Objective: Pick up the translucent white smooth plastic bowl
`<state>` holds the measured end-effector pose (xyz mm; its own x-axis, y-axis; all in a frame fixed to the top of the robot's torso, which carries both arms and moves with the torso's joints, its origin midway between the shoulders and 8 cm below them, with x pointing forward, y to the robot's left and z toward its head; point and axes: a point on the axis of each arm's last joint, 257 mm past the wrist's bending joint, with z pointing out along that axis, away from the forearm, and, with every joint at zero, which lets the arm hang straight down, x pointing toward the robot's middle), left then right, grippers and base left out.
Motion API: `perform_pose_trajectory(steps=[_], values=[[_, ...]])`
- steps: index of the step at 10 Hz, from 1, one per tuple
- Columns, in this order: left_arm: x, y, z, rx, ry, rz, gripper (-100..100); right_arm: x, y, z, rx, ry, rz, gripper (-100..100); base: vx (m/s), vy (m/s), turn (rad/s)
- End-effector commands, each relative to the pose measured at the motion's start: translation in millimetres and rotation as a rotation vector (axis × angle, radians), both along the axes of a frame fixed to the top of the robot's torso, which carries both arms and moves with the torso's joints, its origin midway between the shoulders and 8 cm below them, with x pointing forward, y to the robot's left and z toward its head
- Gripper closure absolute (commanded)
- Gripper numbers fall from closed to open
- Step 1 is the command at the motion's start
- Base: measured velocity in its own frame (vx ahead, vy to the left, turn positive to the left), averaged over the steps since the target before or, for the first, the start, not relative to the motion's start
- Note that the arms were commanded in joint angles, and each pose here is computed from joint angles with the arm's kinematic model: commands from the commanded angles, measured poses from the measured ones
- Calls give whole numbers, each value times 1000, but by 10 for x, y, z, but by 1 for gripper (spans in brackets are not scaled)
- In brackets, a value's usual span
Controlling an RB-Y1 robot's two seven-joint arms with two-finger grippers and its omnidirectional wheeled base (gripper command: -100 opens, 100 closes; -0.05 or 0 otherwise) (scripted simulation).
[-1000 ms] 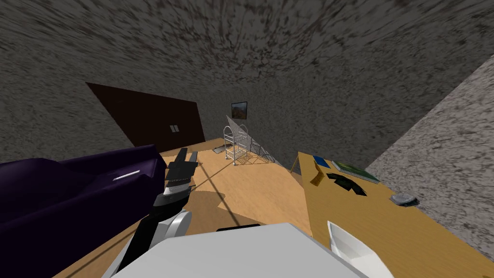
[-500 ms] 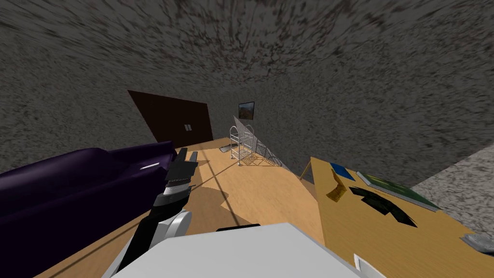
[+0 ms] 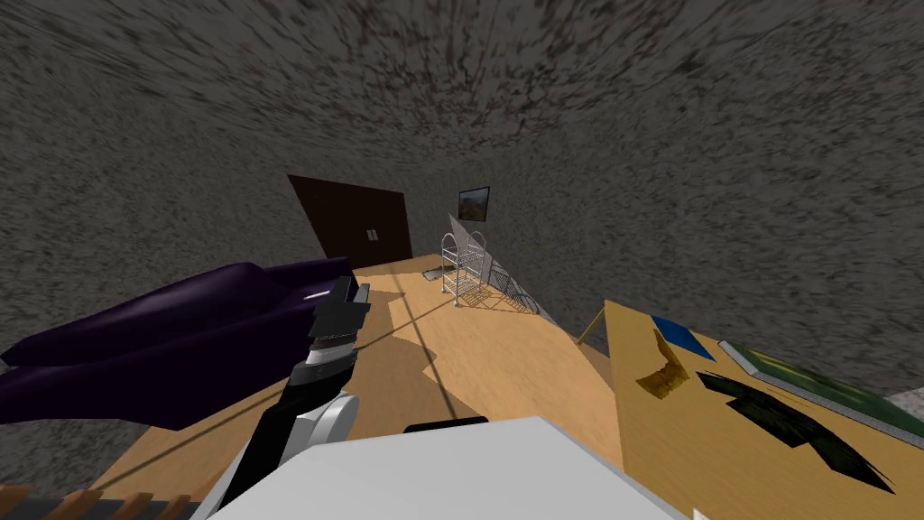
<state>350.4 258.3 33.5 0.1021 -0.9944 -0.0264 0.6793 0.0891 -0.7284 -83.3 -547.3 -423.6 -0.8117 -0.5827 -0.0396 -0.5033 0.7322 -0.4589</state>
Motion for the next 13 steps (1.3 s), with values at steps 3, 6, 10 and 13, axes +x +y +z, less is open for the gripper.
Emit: perform_pose_trajectory(steps=[3, 6, 10, 13], values=[[0, -1, 1, 0, 0, 0, 0, -143, -83, -55, 4, -2, -110, -100, -149, 49, 312], [0, 0, 0, 0, 0, 0, 0, -274, -157, -101, 4, -2, -207, -100, -127, 36, 318], [0, 0, 0, 0, 0, 0, 0, -479, -252, -169, 1, 1, -345, -100, -120, 60, 350], [0, 0, 0, 0, 0, 0, 0, -518, -262, -186, 3, 0, -374, -100, -77, 48, 151]])
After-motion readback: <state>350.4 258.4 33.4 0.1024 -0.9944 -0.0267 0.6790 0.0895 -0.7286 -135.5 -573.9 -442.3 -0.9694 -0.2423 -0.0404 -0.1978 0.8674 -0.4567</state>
